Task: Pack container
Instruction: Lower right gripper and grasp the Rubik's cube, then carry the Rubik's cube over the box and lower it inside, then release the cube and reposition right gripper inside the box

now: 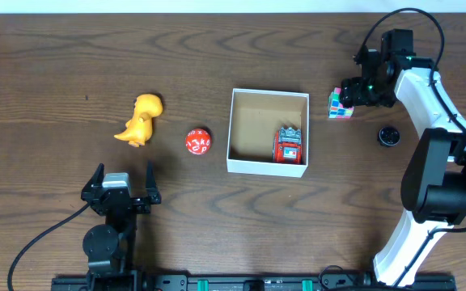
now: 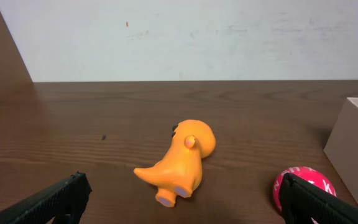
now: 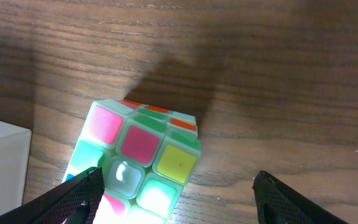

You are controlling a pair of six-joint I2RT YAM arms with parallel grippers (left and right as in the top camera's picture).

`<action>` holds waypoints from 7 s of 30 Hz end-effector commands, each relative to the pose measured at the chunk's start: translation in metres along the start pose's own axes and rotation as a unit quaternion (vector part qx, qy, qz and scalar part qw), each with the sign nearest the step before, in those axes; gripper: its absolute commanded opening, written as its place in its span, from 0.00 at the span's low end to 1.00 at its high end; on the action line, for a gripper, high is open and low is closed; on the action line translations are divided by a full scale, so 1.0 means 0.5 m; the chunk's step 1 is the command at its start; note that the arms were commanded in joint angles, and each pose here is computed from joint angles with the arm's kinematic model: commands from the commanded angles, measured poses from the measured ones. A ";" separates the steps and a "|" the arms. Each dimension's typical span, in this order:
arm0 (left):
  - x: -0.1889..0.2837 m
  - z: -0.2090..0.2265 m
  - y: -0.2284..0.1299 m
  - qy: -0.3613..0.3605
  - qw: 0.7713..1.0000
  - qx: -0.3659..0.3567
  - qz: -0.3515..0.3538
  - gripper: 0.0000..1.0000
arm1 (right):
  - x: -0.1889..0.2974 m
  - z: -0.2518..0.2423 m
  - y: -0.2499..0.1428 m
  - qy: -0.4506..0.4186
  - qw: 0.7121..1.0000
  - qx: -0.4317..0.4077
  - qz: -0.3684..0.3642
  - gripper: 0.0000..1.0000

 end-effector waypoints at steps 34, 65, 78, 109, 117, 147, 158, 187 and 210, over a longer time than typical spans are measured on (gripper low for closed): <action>-0.002 0.000 -0.021 -0.005 1.000 0.001 0.023 0.98 | 0.037 0.075 0.056 -0.107 0.975 -0.193 -0.002 0.73; -0.002 0.000 -0.021 -0.005 1.000 0.001 0.023 0.98 | -0.059 0.079 0.034 -0.065 0.991 -0.101 0.061 0.81; -0.002 0.000 -0.021 -0.005 1.000 0.001 0.023 0.98 | -0.063 0.080 0.026 -0.064 0.990 -0.101 0.075 0.66; -0.002 0.000 -0.021 -0.005 1.000 0.001 0.023 0.98 | 0.161 0.115 0.078 -0.070 0.992 -0.086 -0.058 0.43; -0.002 0.000 -0.021 -0.005 1.000 0.001 0.023 0.98 | 0.262 0.177 0.088 -0.058 0.988 -0.056 -0.130 0.41; -0.002 0.000 -0.021 -0.005 1.000 0.001 0.024 0.98 | 0.289 0.387 0.055 0.035 0.990 0.056 -0.126 0.46; -0.002 0.000 -0.021 -0.005 1.000 0.001 0.023 0.98 | 0.229 0.397 0.021 0.028 0.966 0.254 -0.035 0.50; -0.002 0.000 -0.021 -0.005 1.000 0.001 0.023 0.98 | 0.135 0.398 0.045 0.023 0.872 0.488 -0.027 0.75; -0.002 0.000 -0.021 -0.005 1.000 0.001 0.023 0.98 | 0.142 0.494 0.035 0.217 0.909 0.349 -0.064 0.01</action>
Point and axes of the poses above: each gripper's point midway between its finger pads, its own x axis back along the fingers, its own z axis along the line the jaws close on, y = z × x, the point moved 10 cm from there along x, back along the fingers, and after that the axes turned 7 degrees about x, right-handed, at the moved point
